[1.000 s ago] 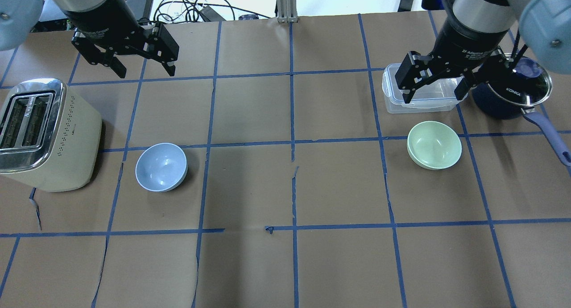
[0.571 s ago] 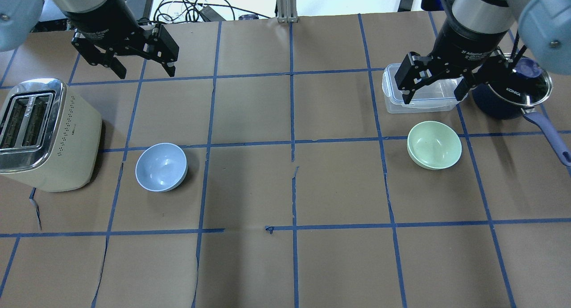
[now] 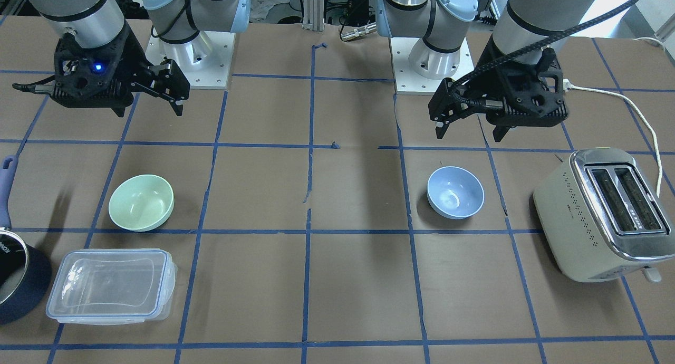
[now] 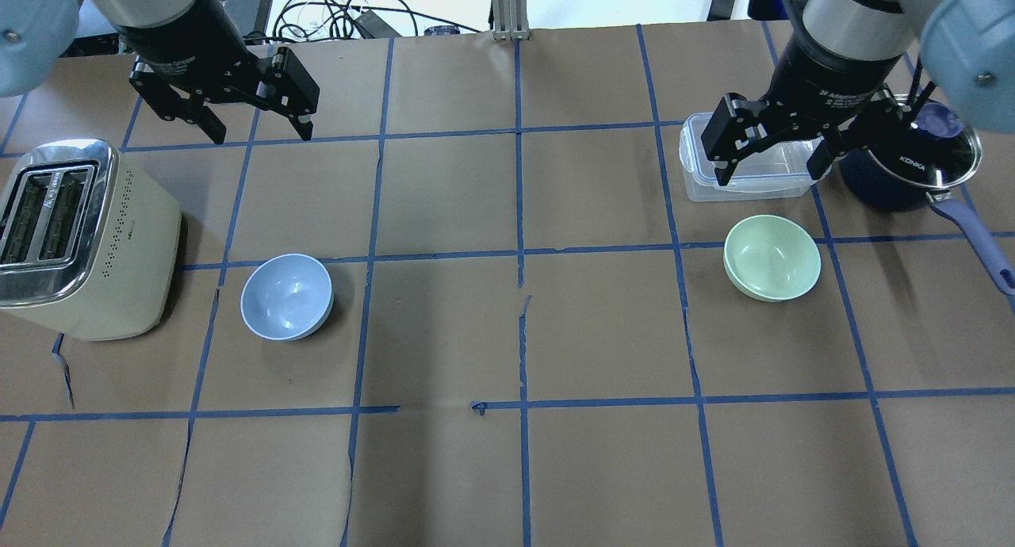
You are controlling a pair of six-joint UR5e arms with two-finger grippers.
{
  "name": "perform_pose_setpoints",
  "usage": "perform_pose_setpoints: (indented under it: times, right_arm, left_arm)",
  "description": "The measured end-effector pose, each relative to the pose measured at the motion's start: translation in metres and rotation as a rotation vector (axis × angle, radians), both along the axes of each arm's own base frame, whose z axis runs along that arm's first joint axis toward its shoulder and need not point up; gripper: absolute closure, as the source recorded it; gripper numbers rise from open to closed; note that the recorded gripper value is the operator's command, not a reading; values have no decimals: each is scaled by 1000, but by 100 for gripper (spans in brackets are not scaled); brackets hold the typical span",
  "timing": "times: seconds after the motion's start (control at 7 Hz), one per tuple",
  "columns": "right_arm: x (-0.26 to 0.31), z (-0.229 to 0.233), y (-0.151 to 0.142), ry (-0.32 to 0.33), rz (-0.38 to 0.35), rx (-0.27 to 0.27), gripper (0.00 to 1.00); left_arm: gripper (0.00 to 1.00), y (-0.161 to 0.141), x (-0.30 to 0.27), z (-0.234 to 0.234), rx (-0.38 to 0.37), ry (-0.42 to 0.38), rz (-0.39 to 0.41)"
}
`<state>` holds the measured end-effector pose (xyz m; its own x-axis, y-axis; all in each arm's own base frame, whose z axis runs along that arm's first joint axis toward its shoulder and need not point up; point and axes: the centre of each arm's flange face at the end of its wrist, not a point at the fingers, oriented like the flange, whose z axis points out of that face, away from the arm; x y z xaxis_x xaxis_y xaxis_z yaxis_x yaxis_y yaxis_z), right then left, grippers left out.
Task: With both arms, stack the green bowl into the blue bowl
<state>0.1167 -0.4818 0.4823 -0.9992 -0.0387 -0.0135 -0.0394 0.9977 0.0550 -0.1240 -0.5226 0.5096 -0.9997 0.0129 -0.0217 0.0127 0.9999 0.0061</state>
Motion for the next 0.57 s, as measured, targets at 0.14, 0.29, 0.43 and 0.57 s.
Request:
perform_pose_setpoints:
  times: [0.14,0.29,0.43,0.57]
  right_arm:
    - [0,0,0,0,0,0,0]
    - [0,0,0,0,0,1,0]
    - [0,-1,0,0,-1,1,0]
    - [0,-1,0,0,-1,2,0]
  left_arm:
    - [0,0,0,1,-2,0,-1]
    - [0,0,1,2,-3,0,-2]
    - [0,1,1,1,-1,1,-4]
    - [0,1,1,1,0,1,-5]
